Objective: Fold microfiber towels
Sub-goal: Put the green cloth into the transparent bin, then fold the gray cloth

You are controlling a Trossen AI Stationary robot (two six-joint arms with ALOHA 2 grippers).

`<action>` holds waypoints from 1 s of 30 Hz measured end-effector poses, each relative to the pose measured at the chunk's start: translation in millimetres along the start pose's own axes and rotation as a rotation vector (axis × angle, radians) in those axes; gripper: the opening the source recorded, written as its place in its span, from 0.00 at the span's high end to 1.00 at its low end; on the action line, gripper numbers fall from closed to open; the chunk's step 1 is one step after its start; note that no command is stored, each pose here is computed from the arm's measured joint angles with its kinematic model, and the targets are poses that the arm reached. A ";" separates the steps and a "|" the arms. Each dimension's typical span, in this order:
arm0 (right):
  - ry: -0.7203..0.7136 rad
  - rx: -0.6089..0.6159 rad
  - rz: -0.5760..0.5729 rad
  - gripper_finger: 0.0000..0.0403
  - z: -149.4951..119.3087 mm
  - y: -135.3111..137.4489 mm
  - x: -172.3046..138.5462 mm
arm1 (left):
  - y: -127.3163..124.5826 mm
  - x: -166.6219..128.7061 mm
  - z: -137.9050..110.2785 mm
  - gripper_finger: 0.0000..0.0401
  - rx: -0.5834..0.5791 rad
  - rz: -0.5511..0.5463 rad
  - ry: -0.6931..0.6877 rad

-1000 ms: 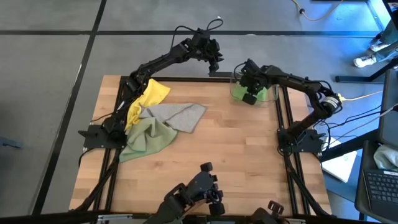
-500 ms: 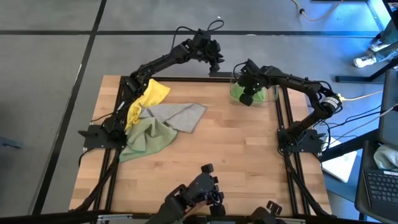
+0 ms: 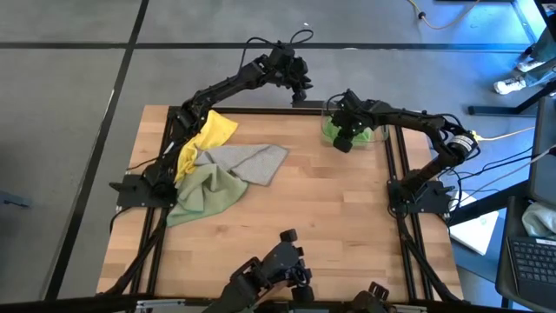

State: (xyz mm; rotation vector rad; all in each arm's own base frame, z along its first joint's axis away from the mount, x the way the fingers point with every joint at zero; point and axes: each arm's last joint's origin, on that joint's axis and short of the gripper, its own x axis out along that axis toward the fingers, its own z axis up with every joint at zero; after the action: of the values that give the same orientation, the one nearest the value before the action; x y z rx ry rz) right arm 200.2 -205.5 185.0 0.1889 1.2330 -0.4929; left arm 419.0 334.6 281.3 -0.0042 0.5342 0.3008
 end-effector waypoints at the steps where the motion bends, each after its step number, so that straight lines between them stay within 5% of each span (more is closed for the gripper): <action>1: 0.001 0.000 -0.025 0.60 1.4 -1.2 -1.2 | 0.0 0.0 -0.4 0.74 -0.001 -0.001 0.004; 7: 0.081 0.022 -0.193 0.36 6.3 -8.7 -12.7 | 0.3 -0.3 -1.8 0.74 -0.003 -0.003 0.016; 12: 0.171 0.083 -0.183 0.31 6.4 -9.4 -28.4 | 0.2 -0.3 -2.7 0.74 0.010 -0.001 0.026; 18: 0.219 0.130 -0.113 0.33 -2.0 -8.4 -34.0 | 0.0 -0.2 -2.7 0.74 0.010 -0.002 0.027; 30: 0.259 0.228 -0.022 0.53 -35.9 -28.8 -12.4 | -16.0 3.8 -5.1 0.74 0.006 -0.055 0.081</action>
State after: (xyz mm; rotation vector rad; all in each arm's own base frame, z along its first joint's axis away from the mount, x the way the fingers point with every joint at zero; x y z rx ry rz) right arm 153.3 -213.4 188.3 0.4446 1.4309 -0.6429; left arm 424.1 319.9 273.9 -0.0253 0.6146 0.2461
